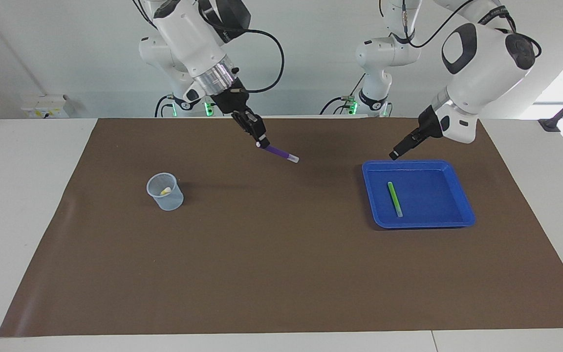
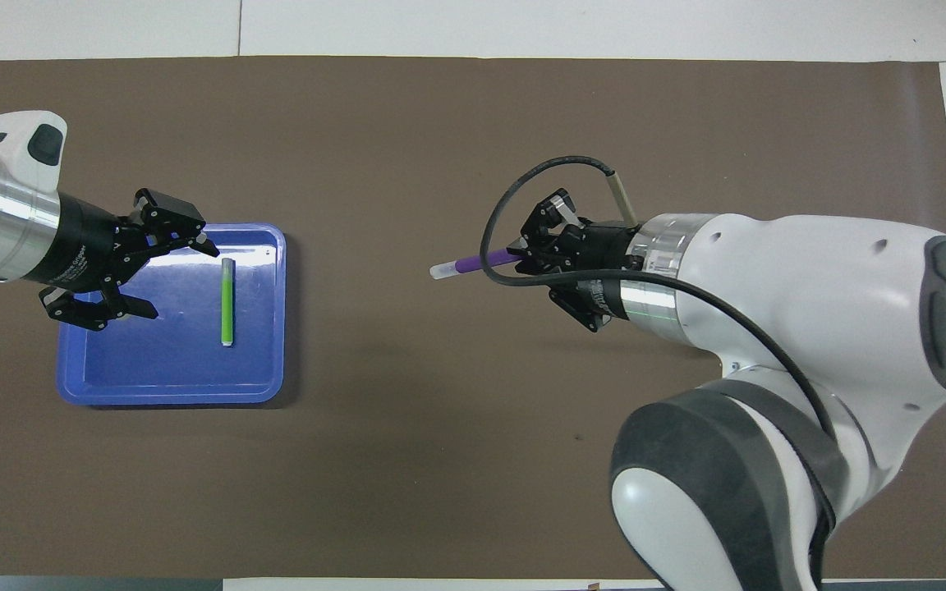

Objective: Right arm passes pens to left for tray arrangement
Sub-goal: 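Carry the purple pen toward the left gripper while the left gripper approaches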

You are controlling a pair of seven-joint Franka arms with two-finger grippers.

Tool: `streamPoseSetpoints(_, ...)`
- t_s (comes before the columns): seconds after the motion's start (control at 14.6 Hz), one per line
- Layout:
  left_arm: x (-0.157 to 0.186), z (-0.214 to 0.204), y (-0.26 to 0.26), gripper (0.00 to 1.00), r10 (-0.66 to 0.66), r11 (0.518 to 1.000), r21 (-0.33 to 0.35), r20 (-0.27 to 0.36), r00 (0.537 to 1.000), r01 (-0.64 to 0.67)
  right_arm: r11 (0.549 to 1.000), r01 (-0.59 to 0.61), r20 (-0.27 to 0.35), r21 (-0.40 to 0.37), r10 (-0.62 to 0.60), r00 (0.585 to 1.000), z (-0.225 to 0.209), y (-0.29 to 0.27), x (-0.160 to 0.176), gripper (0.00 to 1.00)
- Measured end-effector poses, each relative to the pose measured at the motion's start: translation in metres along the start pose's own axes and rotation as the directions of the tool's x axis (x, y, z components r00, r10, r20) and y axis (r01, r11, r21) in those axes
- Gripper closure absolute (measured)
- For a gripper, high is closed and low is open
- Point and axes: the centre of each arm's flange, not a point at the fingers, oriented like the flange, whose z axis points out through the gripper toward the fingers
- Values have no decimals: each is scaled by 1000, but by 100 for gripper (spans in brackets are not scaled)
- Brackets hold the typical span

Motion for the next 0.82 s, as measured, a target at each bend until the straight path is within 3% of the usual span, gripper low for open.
streamPoseSetpoints(0.14,-40,-13,12,0,-192,981,-24,-16,981,192,996,-88,51,9,87,995,15,-8,-19,83)
streamPoseSetpoints(0.34,-87,-19,31,0,-419,907,-65,-20,908,417,988,-156,109,-7,156,982,37,-15,-43,83)
streamPoseSetpoints(0.82,-133,-6,47,0,-721,678,-171,36,692,715,988,-113,163,-107,129,978,53,-7,-88,83)
